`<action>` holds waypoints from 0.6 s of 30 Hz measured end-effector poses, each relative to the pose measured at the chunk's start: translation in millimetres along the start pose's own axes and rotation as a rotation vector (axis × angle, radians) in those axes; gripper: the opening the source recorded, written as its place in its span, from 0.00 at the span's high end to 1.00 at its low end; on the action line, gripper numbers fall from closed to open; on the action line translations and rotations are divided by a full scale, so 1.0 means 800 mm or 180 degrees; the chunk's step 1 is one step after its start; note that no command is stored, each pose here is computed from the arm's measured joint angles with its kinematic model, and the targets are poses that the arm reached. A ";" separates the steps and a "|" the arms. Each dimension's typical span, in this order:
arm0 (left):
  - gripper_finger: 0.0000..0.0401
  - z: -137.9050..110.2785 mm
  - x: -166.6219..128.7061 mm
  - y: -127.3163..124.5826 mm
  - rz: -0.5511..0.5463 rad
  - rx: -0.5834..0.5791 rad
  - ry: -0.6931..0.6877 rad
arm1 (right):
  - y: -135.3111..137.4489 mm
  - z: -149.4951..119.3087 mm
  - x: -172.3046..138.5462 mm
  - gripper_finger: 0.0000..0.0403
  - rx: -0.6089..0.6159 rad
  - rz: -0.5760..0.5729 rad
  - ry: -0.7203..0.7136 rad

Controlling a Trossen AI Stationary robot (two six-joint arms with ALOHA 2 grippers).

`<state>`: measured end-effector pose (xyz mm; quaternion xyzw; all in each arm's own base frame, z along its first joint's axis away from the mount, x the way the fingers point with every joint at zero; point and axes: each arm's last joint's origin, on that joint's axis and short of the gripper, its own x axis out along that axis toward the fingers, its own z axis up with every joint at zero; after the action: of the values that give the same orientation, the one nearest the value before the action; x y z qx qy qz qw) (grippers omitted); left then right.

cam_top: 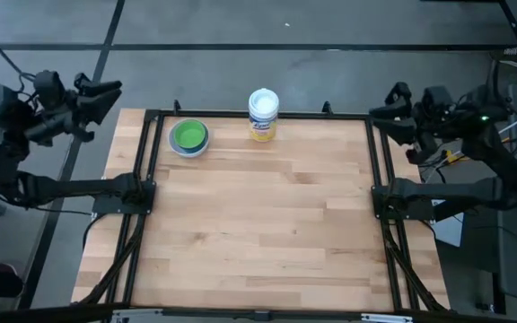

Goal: Nest bowls inside each other
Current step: Return to Home Position

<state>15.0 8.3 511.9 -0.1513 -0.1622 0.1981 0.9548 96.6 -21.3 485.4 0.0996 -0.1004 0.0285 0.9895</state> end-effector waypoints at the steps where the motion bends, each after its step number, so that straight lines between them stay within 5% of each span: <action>1: 0.65 -0.002 -0.001 0.000 -0.0012 0.0048 0.0083 | 0.000 -0.001 -0.002 0.69 0.0090 -0.0001 0.0034; 5: 0.65 -0.025 0.001 0.007 0.0016 0.0397 0.0693 | 0.005 -0.009 -0.017 0.72 0.0073 0.0016 0.0254; 7: 0.65 -0.032 -0.003 0.009 0.0036 0.0230 0.0891 | 0.009 -0.011 -0.028 0.73 -0.0018 0.0026 0.0325; 10: 0.65 -0.033 -0.020 0.003 -0.0612 0.0420 0.1049 | 0.012 -0.017 -0.040 0.74 0.0192 -0.0008 0.0499; 12: 0.66 -0.029 -0.036 -0.001 -0.0989 0.0573 0.0977 | 0.013 -0.025 -0.051 0.75 0.0286 -0.0111 0.0659; 18: 0.66 -0.029 -0.141 0.012 -0.0684 0.0582 0.0520 | 0.039 -0.018 -0.115 0.76 -0.0307 0.0023 0.0278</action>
<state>-77.3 -36.6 459.2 -0.0612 -0.0806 0.0958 0.9902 7.1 8.7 458.5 0.0502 -0.0588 0.0315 0.9965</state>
